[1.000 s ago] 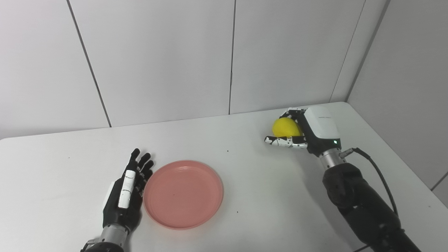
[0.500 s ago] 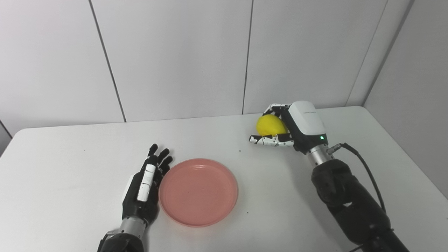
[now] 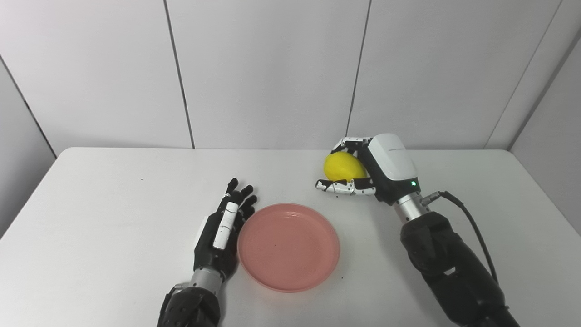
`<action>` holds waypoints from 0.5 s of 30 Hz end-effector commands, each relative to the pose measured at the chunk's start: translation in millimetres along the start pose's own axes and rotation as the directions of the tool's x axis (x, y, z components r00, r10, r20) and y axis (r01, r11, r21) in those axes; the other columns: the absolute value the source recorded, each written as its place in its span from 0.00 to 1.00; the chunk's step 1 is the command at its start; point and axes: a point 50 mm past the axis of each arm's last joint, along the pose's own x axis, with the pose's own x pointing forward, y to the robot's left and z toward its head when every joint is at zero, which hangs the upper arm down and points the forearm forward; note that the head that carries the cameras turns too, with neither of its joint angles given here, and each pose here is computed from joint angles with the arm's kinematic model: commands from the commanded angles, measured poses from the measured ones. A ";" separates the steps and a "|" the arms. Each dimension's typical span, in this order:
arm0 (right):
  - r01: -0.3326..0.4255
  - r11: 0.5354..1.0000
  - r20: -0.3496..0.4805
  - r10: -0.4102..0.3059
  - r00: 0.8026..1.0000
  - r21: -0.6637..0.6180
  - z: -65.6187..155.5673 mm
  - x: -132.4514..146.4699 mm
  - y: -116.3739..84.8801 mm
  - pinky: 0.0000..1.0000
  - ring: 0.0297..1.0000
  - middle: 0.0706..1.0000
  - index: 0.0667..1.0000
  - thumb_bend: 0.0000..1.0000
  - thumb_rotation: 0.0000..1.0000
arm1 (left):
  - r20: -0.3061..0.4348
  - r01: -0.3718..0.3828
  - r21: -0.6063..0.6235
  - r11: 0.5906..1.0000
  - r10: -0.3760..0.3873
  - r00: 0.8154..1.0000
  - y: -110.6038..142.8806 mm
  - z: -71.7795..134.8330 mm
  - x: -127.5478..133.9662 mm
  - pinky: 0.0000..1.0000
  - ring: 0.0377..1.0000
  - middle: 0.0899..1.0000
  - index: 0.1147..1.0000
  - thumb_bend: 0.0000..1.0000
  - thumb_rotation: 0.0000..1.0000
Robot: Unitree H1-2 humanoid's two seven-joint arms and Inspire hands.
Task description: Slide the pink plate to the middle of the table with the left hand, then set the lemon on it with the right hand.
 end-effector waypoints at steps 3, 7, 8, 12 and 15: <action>0.042 0.999 0.124 -0.042 0.991 0.004 19.4 24.0 -12.3 0.18 0.20 0.24 0.32 0.53 0.65 | -0.129 -0.047 -0.004 0.999 0.047 0.991 -1.1 -28.2 -10.2 0.97 0.92 0.93 1.00 0.80 0.73; 0.024 1.000 0.149 -0.025 0.988 0.005 30.2 27.7 -5.0 0.18 0.20 0.24 0.31 0.54 0.67 | -0.126 -0.052 -0.008 0.999 0.051 0.991 -3.5 -28.8 -10.1 0.99 0.93 0.93 1.00 0.79 0.73; 0.019 1.000 0.157 -0.019 0.987 0.005 33.3 28.5 -3.1 0.18 0.20 0.24 0.31 0.55 0.69 | -0.125 -0.052 -0.009 0.999 0.051 0.991 -3.9 -28.6 -10.3 0.99 0.93 0.93 1.00 0.80 0.73; -0.010 1.000 0.182 0.009 0.983 0.002 41.1 29.0 2.4 0.18 0.21 0.26 0.35 0.54 0.74 | -0.124 -0.054 -0.004 0.999 0.053 0.991 -3.9 -28.6 -10.7 0.99 0.94 0.93 1.00 0.80 0.74; -0.030 1.000 0.184 0.029 0.982 0.003 46.1 27.4 7.2 0.19 0.22 0.27 0.36 0.55 0.76 | -0.128 -0.054 0.013 0.998 0.056 0.990 -2.6 -28.7 -11.3 0.99 0.93 0.92 1.00 0.81 0.76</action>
